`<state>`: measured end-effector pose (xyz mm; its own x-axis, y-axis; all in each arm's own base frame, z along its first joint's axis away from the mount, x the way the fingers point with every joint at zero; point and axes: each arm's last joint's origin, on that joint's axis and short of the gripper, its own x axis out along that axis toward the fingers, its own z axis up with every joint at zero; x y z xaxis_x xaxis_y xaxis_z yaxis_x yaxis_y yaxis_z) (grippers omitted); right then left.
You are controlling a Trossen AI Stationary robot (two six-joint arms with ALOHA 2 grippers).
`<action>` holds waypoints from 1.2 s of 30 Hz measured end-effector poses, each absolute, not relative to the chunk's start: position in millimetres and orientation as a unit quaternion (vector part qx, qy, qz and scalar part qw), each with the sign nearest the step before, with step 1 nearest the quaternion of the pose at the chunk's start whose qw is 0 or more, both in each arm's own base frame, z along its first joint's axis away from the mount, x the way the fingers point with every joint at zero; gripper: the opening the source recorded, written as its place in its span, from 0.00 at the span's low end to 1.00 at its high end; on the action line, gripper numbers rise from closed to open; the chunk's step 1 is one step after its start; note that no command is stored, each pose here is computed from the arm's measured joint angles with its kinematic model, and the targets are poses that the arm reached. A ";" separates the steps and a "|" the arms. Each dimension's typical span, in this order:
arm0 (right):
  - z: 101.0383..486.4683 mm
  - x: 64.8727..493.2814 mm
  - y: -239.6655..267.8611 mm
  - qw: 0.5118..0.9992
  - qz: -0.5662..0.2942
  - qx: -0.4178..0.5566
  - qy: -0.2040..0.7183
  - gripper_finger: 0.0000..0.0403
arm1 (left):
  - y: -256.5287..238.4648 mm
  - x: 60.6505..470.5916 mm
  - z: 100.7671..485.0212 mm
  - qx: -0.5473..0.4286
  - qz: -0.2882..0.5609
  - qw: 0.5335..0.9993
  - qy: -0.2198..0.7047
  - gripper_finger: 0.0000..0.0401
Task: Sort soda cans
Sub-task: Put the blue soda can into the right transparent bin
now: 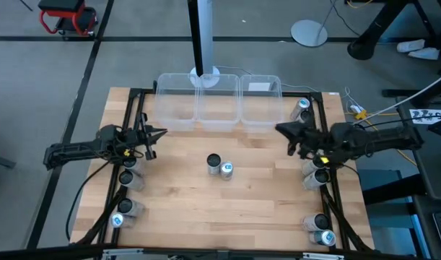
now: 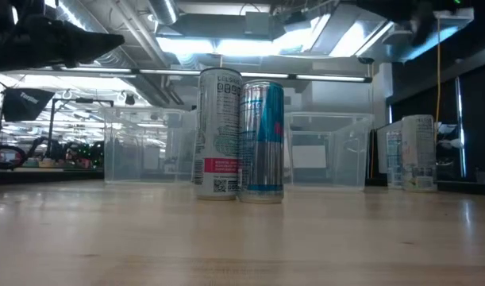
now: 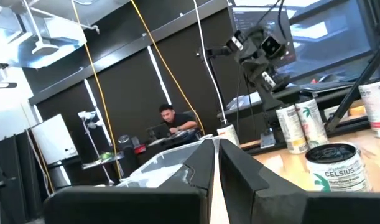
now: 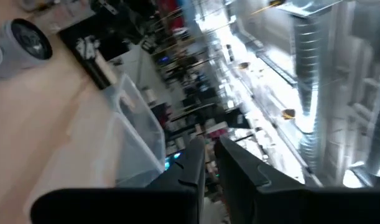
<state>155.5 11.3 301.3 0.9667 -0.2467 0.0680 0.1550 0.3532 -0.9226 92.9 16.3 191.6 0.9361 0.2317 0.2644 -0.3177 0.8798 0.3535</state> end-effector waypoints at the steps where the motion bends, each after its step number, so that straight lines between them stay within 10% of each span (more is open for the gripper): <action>1: 305.5 165.3 12.7 0.821 -0.114 -0.557 0.054 0.11 | 16.3 92.9 191.6 0.199 0.143 0.964 -0.108 0.04; 27: 311.6 321.4 47.8 0.871 0.184 -0.414 0.191 0.12 | 16.3 92.9 191.5 0.195 0.142 0.965 -0.108 0.04; 36: 299.1 329.7 49.5 0.895 0.186 -0.341 0.218 0.47 | 16.2 93.0 191.3 0.183 0.140 0.967 -0.109 0.04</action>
